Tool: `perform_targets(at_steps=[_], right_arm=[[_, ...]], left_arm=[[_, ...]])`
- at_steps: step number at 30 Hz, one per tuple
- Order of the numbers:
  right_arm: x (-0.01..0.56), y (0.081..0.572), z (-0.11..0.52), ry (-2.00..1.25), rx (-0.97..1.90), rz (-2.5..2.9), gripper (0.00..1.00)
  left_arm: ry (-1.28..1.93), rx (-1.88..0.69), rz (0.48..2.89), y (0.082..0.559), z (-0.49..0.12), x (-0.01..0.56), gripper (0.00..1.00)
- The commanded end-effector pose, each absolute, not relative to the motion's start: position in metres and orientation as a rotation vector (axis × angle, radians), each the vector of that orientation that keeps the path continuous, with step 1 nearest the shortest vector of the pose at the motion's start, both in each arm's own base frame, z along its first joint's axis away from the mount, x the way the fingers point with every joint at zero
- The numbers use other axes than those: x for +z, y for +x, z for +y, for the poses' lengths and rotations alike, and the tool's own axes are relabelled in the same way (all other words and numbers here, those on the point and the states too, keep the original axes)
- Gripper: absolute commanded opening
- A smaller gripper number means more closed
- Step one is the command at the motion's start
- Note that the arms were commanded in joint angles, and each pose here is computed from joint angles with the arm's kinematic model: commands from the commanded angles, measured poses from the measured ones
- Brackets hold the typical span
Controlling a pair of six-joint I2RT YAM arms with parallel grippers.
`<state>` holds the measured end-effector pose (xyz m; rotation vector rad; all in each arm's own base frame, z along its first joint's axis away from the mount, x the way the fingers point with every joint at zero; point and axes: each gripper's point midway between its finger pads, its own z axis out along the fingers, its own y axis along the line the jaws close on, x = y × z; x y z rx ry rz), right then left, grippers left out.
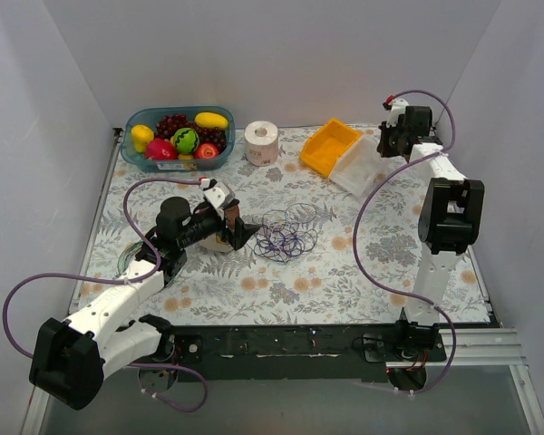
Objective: Untangle the cables
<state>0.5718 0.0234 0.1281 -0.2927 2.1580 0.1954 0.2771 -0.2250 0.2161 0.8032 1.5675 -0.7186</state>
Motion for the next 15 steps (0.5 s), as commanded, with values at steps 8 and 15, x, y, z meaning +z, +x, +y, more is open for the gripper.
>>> perform_targets(at_steps=[8, 15], right_arm=[[0.127, 0.587, 0.033, -0.273, 0.185, 2.203, 0.05], [0.17, 0.582, 0.034, -0.29, 0.17, 2.126, 0.63]], left_arm=[[0.801, -0.685, 1.564, 0.276, -0.219, 0.216, 0.98], [0.806, -0.691, 1.563, 0.276, -0.22, 0.216, 0.98]])
